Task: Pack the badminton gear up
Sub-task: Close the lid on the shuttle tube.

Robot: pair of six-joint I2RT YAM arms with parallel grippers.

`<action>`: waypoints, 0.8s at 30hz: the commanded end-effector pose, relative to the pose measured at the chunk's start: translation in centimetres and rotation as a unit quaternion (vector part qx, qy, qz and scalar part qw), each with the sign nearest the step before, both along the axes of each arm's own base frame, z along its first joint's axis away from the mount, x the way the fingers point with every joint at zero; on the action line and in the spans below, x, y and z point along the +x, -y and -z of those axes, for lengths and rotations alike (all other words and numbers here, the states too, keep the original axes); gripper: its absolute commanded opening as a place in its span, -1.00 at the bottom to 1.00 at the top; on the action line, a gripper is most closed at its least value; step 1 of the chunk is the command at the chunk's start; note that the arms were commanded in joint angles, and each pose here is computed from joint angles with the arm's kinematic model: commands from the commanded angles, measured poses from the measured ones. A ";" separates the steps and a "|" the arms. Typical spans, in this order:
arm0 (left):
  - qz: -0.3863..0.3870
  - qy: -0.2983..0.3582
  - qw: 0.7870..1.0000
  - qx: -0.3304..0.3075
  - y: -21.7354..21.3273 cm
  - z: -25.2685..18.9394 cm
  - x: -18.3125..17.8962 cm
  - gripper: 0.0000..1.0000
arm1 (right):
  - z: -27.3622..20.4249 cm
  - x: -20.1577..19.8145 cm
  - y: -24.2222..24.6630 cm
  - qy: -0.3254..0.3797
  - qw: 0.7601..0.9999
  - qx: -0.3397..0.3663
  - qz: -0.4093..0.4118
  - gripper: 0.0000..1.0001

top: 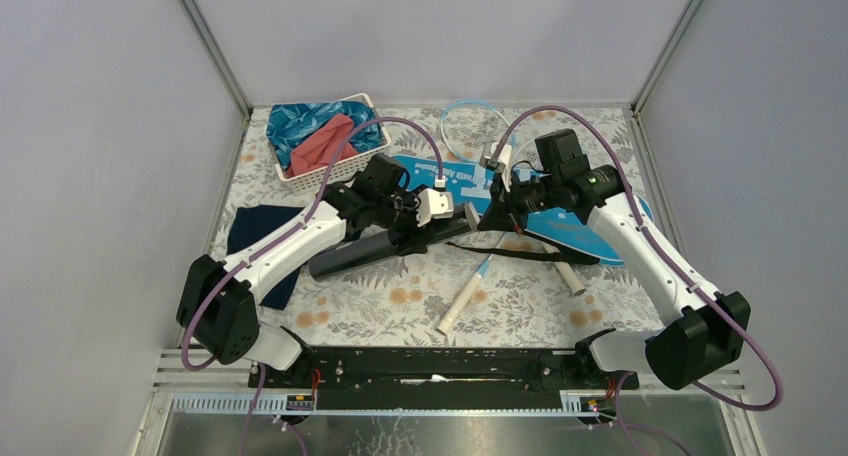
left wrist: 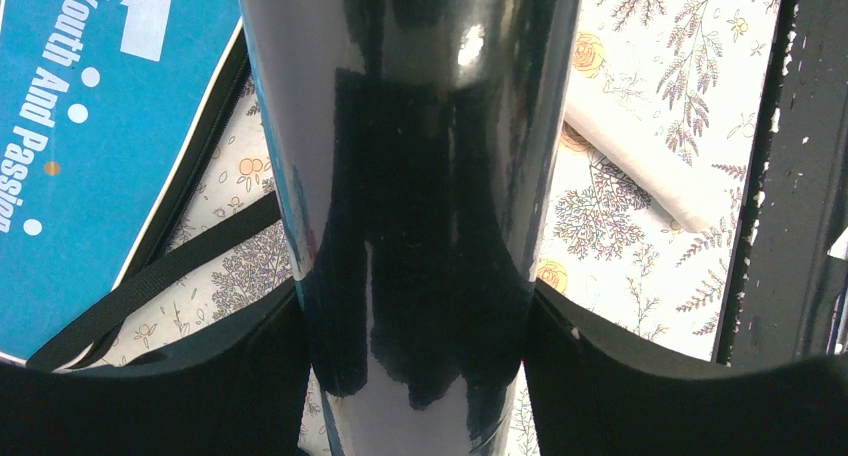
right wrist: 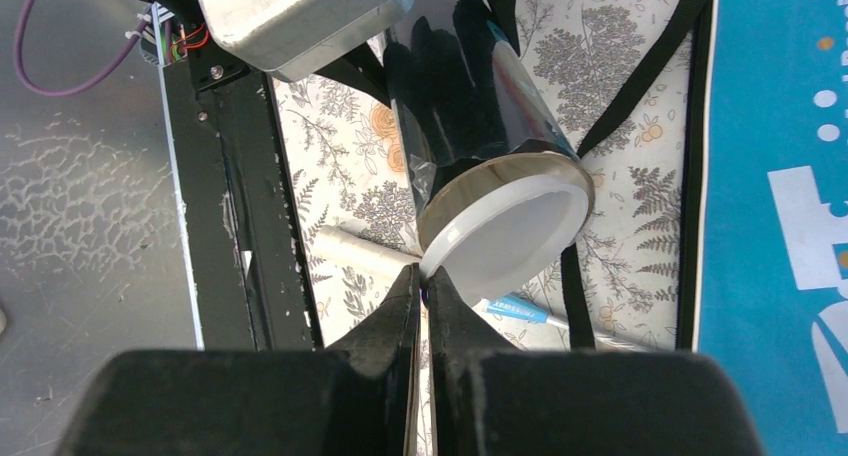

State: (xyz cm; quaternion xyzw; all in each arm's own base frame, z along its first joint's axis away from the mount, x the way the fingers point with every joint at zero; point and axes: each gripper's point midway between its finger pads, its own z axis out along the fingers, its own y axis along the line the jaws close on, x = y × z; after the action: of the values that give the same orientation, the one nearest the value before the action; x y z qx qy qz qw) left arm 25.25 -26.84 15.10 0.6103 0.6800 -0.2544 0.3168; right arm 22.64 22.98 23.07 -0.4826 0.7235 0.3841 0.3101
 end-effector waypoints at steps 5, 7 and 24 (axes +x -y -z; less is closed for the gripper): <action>0.011 0.031 0.999 -0.036 1.0 -1.8 0.3 -1.00 | -0.3 -0.3 -1.0 -0.002 1.000 0.010 -0.002 -1.00; 0.015 0.031 0.999 -0.037 1.0 -1.7 0.1 -1.00 | -0.2 -0.1 -1.1 -0.002 1.000 0.011 0.002 -1.00; 0.050 0.052 0.996 -0.046 1.1 -1.7 -0.5 -1.00 | 1.0 -0.7 -2.1 -0.030 0.999 0.025 -0.021 -1.00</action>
State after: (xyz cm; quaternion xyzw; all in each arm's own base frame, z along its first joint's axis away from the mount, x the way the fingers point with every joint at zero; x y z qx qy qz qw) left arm 24.49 -26.35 14.69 0.6209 0.6687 -0.2534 0.3211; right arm 22.19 24.11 22.11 -0.4721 0.7262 0.4030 0.2955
